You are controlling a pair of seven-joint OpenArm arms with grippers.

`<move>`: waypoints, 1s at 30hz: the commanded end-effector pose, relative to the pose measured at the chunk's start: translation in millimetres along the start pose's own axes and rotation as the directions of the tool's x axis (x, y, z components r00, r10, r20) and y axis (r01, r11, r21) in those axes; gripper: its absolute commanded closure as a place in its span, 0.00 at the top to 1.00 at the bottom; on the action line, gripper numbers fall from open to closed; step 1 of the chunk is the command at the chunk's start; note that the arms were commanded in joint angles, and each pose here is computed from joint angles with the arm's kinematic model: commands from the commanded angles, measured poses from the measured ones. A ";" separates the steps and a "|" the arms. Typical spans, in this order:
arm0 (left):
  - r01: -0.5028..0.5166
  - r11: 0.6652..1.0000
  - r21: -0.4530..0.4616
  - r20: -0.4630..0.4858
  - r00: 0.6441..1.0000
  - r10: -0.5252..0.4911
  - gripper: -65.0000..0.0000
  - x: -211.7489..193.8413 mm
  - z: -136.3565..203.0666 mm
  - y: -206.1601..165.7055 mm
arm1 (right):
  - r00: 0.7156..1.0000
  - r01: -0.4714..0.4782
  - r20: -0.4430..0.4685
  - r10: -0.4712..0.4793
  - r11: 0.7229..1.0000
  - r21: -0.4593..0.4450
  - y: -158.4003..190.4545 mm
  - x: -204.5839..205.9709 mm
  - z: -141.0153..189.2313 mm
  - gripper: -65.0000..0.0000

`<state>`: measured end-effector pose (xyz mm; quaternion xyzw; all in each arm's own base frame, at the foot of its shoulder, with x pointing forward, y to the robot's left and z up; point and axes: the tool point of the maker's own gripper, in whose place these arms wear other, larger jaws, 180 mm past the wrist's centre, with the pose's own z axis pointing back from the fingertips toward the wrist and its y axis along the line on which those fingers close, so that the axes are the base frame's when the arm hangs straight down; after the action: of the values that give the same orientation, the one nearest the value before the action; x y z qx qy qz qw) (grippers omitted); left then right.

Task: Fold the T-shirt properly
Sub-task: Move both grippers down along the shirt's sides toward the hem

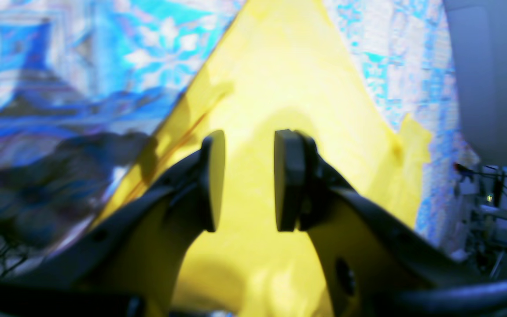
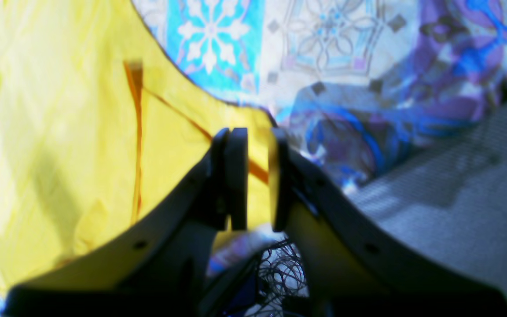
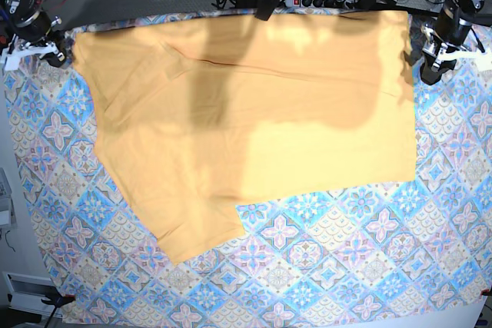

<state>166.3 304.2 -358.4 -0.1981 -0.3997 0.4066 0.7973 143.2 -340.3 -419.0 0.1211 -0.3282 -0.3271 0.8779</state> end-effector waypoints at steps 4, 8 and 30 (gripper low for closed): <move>0.087 0.996 -0.032 0.057 0.995 -0.085 0.29 25.9 -8.3 -18.7 | 0.996 -0.082 0.028 0.080 0.996 0.045 23.8 20.4 -10.1 0.12; 0.121 0.992 -0.017 0.084 0.989 -0.120 0.29 36.0 -18.7 -20.8 | 0.986 -0.168 0.001 0.168 0.984 0.061 48.3 21.4 -30.7 0.12; 0.034 0.999 0.015 0.121 0.992 -0.035 0.30 84.0 -111.3 -19.2 | 0.867 -0.498 0.051 0.496 0.855 0.147 181.9 71.1 -101.6 0.12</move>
<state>282.7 347.5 -394.4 -0.1686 -0.4168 0.4180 0.7893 327.8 -242.7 -399.6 0.1022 -0.3495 -0.0657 0.9290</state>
